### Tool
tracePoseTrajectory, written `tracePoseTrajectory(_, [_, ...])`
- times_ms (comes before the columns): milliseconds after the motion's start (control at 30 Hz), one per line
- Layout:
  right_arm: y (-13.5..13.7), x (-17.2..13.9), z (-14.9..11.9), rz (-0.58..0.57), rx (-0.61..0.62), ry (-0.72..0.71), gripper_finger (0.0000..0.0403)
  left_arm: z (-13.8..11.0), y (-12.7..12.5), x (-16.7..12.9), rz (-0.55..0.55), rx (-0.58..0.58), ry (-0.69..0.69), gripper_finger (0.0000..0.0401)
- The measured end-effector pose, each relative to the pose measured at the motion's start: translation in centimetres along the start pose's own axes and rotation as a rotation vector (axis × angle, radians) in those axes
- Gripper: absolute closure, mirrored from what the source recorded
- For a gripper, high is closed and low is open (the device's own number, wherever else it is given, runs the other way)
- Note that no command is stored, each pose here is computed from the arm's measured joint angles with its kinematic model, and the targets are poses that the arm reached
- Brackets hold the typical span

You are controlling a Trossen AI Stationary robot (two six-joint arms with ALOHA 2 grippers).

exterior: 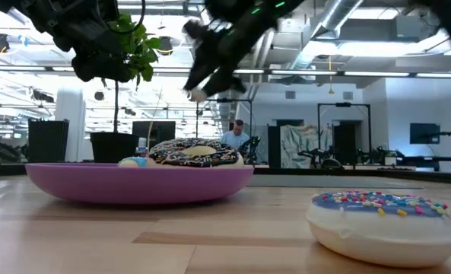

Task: Pick & Place donuts
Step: Put the top small blue donut on the white plate

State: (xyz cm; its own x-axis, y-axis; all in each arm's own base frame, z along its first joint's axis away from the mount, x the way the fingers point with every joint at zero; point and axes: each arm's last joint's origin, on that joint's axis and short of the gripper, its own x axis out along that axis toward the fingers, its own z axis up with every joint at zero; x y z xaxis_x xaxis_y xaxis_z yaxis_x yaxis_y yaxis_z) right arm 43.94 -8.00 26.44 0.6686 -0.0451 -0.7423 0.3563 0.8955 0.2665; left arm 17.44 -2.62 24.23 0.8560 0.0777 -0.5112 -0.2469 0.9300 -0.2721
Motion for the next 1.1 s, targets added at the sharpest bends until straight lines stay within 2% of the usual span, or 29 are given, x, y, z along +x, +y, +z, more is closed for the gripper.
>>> tracePoseTrajectory(100, [0.0,3.5,0.9,-0.015,-0.015,0.116,0.0237,0.2,-0.1,-0.6,-0.016,0.035,-0.023,0.0095])
tracePoseTrajectory(267, [-0.8,8.0,1.0,-0.077,0.01,0.299,0.0237,0.3,0.1,-1.6,-0.029,0.07,-0.054,0.0095])
tracePoseTrajectory(433, [-2.1,10.9,0.5,-0.11,0.044,0.376,0.0237,0.5,0.2,-2.3,-0.04,0.086,-0.087,0.0095])
tracePoseTrajectory(633, [-2.9,11.6,-0.4,-0.156,0.074,0.422,0.0237,0.3,0.3,-2.5,-0.04,0.079,-0.072,0.0095])
tracePoseTrajectory(867, [-2.8,11.9,-0.1,-0.175,0.065,0.379,0.0235,0.2,0.4,-2.5,-0.034,0.082,-0.054,0.0095])
tracePoseTrajectory(1100, [-2.9,11.9,0.0,-0.187,0.096,0.364,0.0202,0.1,0.4,-2.5,-0.048,0.08,-0.044,0.0095])
